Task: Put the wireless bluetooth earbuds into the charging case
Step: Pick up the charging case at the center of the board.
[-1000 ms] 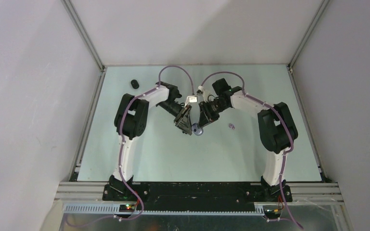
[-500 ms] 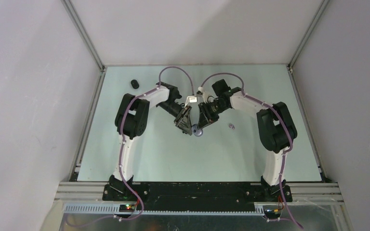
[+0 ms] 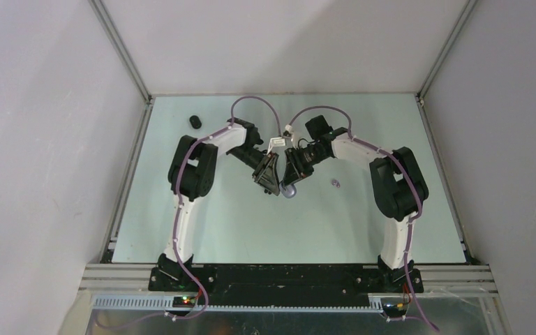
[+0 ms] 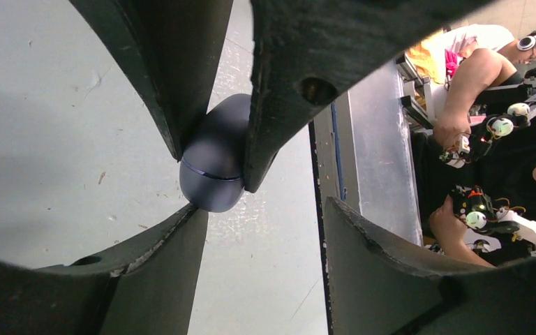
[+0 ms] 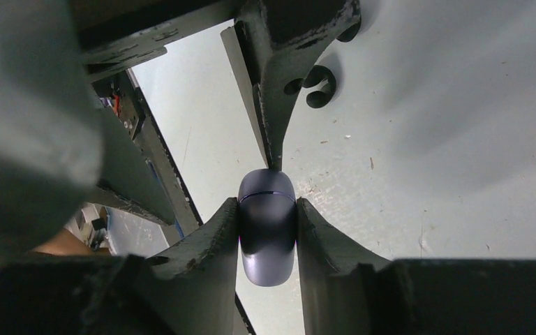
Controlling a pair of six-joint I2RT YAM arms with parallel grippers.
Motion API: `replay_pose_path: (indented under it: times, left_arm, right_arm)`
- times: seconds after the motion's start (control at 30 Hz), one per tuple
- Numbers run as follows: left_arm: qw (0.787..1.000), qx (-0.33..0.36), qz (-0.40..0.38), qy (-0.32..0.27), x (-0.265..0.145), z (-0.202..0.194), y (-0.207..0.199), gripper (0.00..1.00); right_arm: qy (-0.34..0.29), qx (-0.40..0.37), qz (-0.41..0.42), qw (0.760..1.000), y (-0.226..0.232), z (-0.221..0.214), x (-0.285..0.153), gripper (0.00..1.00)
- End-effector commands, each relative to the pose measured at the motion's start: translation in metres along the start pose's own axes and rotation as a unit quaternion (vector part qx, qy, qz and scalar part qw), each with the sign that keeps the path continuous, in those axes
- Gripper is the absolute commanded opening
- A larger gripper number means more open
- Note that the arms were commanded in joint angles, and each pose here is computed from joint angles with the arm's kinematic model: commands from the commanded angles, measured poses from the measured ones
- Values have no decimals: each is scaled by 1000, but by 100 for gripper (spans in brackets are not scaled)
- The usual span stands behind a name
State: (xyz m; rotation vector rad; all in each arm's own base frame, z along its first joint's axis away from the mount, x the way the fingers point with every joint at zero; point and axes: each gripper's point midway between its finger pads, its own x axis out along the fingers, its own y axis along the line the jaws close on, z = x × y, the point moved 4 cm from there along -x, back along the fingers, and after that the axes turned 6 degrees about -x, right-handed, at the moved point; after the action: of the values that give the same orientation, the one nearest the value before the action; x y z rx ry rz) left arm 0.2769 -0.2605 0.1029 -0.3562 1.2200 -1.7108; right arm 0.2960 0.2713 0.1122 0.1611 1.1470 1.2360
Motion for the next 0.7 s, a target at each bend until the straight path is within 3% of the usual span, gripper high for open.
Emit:
replay_pose_path:
  times: [0.0,0.4,0.43,0.53,0.6,0.67]
  left_arm:
    - [997,47,-44,-32,9,22,-20,67]
    - [997,62,-27,-25,3,31,-30,67]
    - [995,90,-13,-30,1,38,-27,67]
    - [993,43,101,-47,-4,49,-8,69]
    - [974,72,182,-111,-14,64,-4,76]
    - [965,95,197,-146,-28,75,-19,81]
  right_arm:
    - [-4,-24,25,999,6,4,11,30]
    - [-72,-88,3,993,30,29,-52,28]
    - [-77,-93,0,993,31,30,-56,28]
    - [-97,-121,-20,988,43,37,-75,28]
    - [-115,-130,-33,984,46,42,-91,28]
    - [-132,-136,-43,981,49,46,-107,28]
